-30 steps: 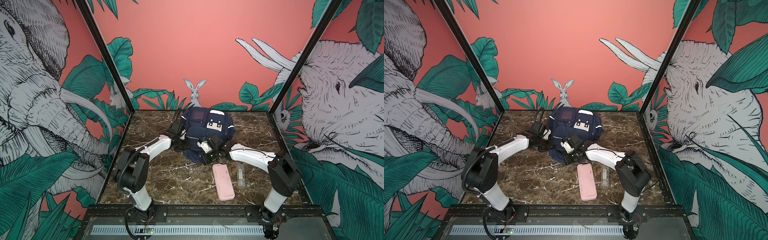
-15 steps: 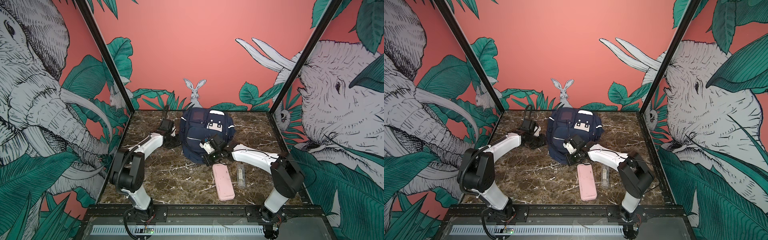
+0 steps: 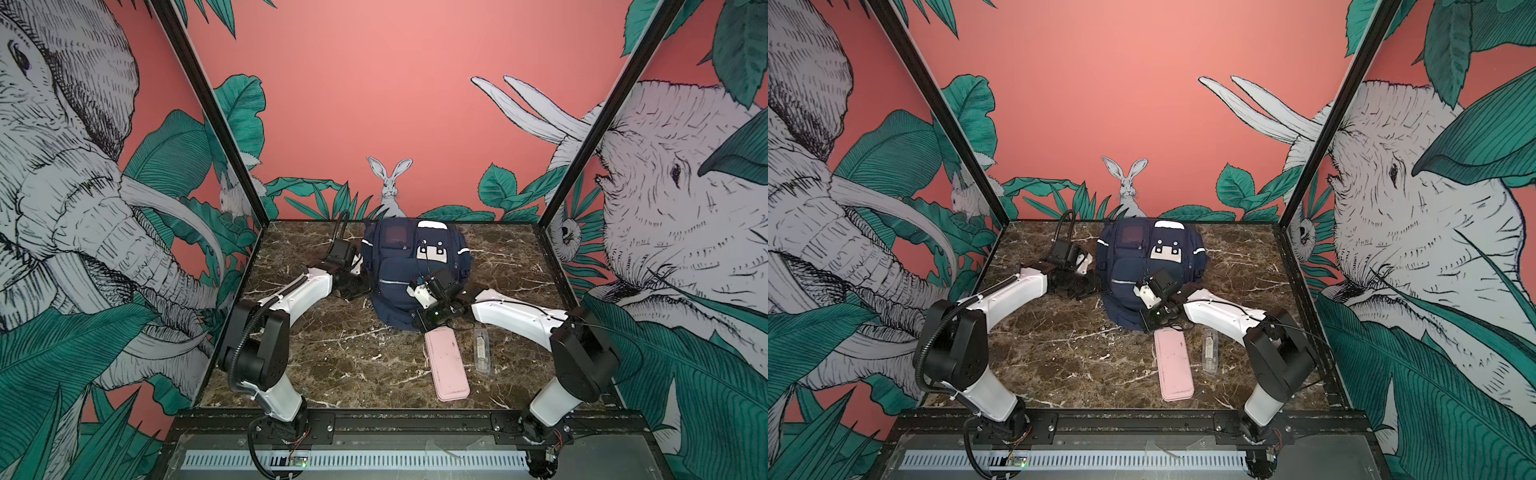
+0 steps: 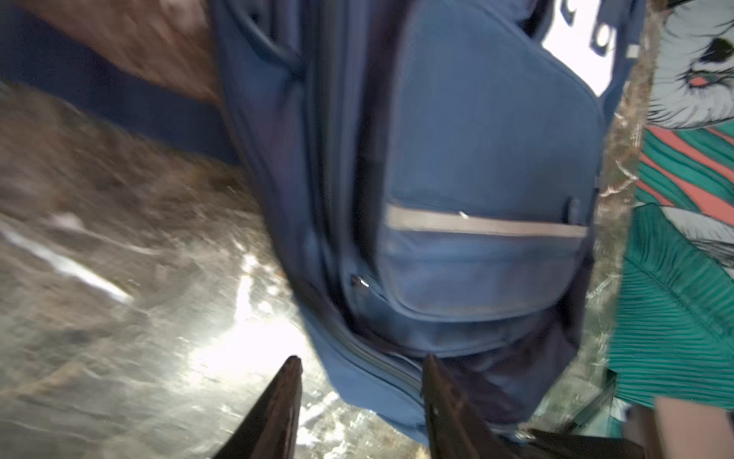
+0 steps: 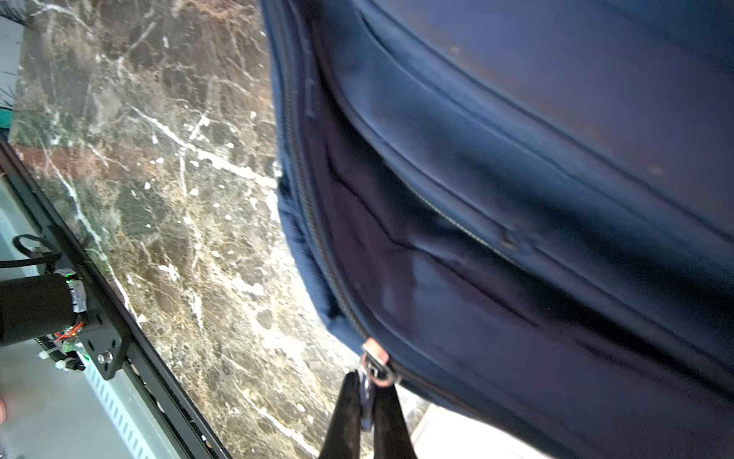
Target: Pack the student bag
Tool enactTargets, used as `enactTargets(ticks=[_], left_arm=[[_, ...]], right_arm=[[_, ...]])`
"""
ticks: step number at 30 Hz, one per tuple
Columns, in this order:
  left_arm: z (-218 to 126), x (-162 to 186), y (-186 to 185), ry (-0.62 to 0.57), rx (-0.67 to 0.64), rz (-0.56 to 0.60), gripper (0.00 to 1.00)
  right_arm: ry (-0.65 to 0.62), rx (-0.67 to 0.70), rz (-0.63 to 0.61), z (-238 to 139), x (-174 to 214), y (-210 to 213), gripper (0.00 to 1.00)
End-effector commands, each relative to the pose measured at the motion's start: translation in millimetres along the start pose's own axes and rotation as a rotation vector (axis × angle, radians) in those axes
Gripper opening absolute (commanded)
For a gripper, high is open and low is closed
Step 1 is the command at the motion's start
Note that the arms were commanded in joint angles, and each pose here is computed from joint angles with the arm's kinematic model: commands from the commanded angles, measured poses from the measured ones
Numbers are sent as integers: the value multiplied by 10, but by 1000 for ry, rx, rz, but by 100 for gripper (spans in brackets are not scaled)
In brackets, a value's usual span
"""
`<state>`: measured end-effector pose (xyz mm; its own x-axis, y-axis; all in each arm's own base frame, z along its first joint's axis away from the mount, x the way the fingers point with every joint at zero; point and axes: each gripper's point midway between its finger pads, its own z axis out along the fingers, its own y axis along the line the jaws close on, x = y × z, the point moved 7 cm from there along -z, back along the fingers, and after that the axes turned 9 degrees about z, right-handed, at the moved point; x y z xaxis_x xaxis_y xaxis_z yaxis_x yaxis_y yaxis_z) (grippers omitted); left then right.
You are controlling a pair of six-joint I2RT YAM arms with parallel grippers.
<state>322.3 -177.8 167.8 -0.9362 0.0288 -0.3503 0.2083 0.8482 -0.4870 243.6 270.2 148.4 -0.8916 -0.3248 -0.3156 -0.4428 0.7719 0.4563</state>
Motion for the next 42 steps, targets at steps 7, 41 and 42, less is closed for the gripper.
enactTargets(ticks=[7,41,42], left_arm=[[-2,467,-212,98,52,-61,65],[60,215,-58,120,-93,35,0],[27,194,-23,111,-99,31,0]], right_arm=[[16,-77,-87,105,-92,382,0],[33,9,-97,77,137,252,0],[32,15,-93,63,156,222,0]])
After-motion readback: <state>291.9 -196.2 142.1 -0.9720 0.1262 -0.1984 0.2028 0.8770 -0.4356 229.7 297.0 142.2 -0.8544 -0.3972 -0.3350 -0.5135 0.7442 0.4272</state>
